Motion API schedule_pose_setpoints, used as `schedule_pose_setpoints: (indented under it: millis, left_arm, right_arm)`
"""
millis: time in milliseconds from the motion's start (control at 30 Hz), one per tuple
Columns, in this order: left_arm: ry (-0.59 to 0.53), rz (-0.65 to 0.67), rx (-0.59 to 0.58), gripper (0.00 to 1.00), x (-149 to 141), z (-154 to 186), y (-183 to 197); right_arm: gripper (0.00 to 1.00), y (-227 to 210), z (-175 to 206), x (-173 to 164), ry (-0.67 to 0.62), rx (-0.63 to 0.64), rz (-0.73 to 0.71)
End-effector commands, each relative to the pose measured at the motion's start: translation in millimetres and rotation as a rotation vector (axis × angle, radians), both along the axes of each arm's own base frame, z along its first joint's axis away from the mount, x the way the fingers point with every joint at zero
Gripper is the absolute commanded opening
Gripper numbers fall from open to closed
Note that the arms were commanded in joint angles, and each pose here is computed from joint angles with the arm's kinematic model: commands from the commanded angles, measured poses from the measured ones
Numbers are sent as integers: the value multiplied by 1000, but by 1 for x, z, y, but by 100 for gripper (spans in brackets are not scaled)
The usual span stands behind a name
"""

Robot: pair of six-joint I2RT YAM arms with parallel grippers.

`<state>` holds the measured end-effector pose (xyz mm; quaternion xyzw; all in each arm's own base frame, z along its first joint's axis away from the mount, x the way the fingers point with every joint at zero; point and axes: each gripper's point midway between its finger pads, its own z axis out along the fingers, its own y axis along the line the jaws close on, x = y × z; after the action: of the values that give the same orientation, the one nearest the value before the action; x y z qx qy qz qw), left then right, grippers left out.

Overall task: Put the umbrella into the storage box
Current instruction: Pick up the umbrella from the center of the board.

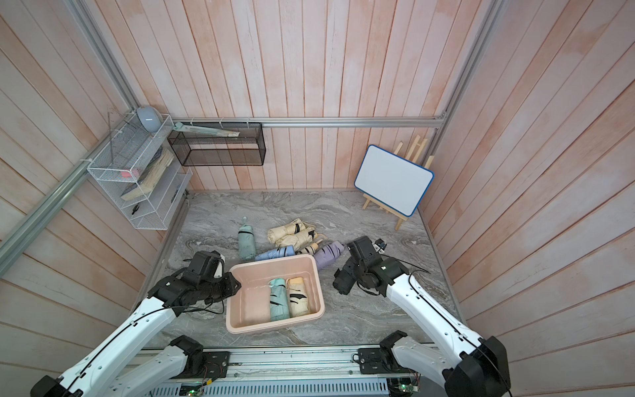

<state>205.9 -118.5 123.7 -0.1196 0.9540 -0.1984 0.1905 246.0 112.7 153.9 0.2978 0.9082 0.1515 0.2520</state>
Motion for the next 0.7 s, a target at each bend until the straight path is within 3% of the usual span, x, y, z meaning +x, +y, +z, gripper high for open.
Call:
schedule_pose_setpoints:
  millis: [0,333,667]
  left_arm:
    - [-43,-38,-46,24,9,9,-12]
    - [-61,-73,-89,20,19,17,-30]
    - [-68,-111,-87,23,17,19,-46]
  right_arm:
    - [29,1,38,1,-87,10,47]
    - [28,40,94,-1,-197,130,203]
    - [28,157,112,-13,-248,247,447]
